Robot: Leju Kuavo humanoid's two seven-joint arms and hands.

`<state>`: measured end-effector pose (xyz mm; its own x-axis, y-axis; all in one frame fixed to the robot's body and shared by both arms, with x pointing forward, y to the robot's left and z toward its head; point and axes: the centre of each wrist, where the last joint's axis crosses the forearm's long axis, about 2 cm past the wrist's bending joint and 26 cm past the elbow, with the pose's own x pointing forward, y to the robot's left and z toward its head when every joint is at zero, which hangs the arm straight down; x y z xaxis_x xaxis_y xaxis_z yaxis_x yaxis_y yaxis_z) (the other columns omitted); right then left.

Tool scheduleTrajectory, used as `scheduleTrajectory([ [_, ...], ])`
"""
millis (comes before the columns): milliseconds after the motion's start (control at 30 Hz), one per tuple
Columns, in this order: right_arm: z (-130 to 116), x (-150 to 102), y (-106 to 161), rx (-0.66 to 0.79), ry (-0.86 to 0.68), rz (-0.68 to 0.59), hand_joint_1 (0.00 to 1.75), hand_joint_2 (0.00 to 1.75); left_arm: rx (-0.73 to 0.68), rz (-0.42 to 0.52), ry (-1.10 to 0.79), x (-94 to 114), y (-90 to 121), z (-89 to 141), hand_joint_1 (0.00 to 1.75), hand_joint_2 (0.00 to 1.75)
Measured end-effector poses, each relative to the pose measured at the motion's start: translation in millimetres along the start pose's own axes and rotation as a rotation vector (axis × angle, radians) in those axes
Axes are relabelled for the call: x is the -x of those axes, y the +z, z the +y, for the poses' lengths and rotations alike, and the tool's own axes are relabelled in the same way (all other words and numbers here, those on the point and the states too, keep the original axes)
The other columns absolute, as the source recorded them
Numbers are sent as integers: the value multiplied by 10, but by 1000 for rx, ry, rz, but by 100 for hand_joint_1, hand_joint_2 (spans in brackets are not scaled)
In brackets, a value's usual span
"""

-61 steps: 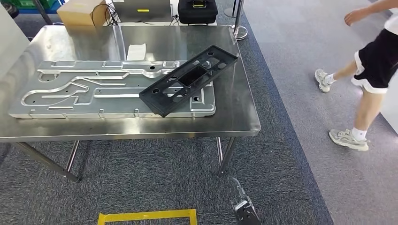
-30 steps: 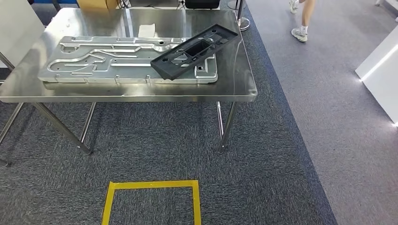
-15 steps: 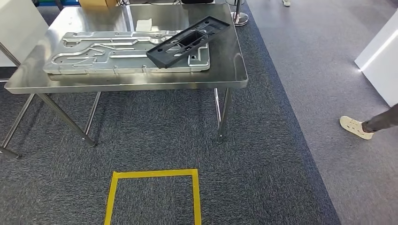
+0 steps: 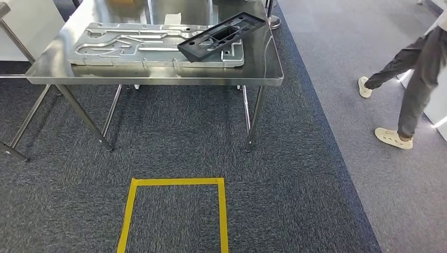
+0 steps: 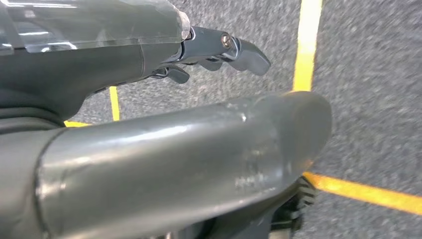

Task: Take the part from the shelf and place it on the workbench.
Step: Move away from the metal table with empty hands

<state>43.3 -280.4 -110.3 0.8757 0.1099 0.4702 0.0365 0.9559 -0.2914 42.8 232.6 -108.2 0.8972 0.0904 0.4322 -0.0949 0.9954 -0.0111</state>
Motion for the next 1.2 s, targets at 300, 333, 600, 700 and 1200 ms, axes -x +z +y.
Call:
scheduleTrajectory([
  [300,-17,-8,-10,1,-4,57,0,175,23,-4,-25,2,9,-71,0,0],
  [333,-18,-4,-9,1,-5,60,0,175,24,-4,-27,4,11,-76,0,0],
  [600,-26,34,3,-7,-22,82,0,0,19,4,-51,22,19,-84,0,0],
  [700,-22,33,3,-13,-37,81,0,0,11,9,-60,10,15,-82,0,0],
  [1200,-20,39,7,-16,-19,105,0,0,1,36,-84,27,24,-99,0,0],
])
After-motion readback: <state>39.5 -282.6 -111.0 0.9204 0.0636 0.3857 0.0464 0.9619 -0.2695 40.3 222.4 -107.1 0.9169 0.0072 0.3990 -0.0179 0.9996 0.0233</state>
